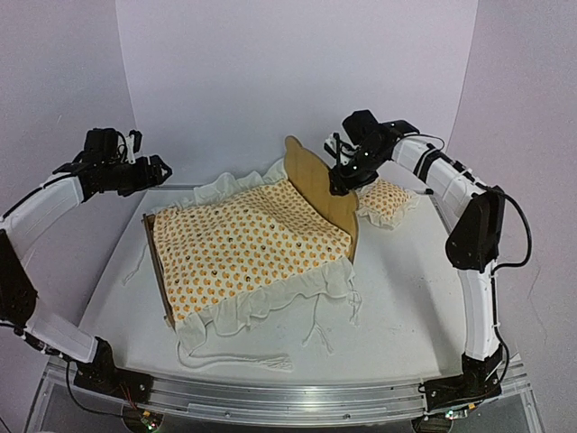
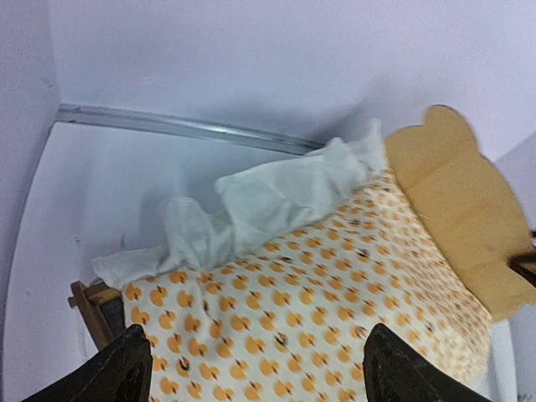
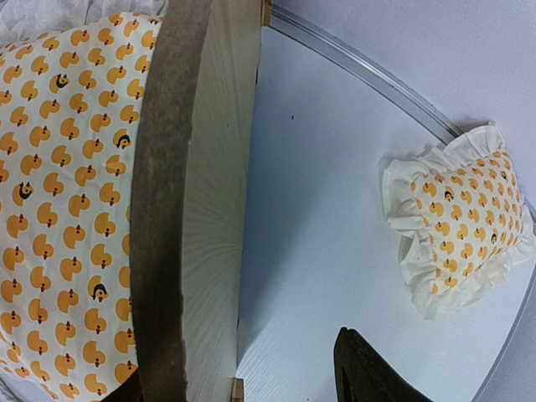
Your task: Set up the pet bed
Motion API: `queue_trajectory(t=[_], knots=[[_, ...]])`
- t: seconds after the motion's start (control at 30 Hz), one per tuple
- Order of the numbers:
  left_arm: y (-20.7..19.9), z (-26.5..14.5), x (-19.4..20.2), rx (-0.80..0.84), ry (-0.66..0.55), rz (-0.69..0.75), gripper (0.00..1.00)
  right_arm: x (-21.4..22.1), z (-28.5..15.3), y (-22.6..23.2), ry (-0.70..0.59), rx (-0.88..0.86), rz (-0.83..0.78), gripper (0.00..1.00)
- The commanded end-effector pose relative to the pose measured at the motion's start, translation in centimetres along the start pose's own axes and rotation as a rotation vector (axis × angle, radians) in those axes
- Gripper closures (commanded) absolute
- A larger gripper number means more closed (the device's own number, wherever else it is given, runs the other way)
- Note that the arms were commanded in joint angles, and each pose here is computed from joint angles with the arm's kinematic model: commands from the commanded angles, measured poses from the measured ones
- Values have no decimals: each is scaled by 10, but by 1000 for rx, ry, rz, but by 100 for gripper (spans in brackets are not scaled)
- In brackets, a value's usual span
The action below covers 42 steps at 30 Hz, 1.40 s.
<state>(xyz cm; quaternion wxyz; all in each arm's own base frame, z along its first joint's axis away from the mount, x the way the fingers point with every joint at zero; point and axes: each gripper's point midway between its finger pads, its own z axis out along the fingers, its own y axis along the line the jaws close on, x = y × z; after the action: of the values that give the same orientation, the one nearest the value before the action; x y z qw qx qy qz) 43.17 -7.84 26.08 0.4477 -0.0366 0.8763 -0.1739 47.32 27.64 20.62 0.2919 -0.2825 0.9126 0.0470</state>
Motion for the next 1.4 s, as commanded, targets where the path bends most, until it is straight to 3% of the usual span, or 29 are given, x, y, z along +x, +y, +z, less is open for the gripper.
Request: queue_trajectory(t=[0.0,0.07,0.13,0.27,0.3,0.5,0.6,0.67,0.77,0.87,1.07,1.23,1.37], knots=[[-67,-47,19,328,20,24,12,-30,-10,-97,-105,214,30,95],[-88,-60,43,403,55,61,13,-35,-11,-101,-121,191,-3,79],[-111,-74,69,457,89,115,15,-38,-18,-99,-128,181,-58,53],[-140,-99,113,492,129,176,17,-30,-63,-99,-112,195,-61,9],[-141,-101,121,488,140,160,18,-26,-78,-97,-103,194,-49,3],[-111,-96,174,374,211,22,21,21,-158,-63,-76,175,9,2],[-101,-94,199,361,269,-61,21,50,-165,-6,-40,102,-84,2],[-100,-95,214,370,309,-88,21,69,-163,51,-22,-54,-116,2],[-95,-99,231,374,353,-125,19,90,-157,132,-15,-348,-12,2],[-85,-102,225,334,290,-164,18,105,-136,215,-51,-558,-50,2],[-65,-104,213,234,193,-225,17,117,-80,316,-38,-495,-98,2],[-52,-108,201,152,151,-222,17,134,-25,384,-164,-418,-156,2],[-47,-124,175,128,40,-199,15,137,-5,414,-275,-341,-211,5]])
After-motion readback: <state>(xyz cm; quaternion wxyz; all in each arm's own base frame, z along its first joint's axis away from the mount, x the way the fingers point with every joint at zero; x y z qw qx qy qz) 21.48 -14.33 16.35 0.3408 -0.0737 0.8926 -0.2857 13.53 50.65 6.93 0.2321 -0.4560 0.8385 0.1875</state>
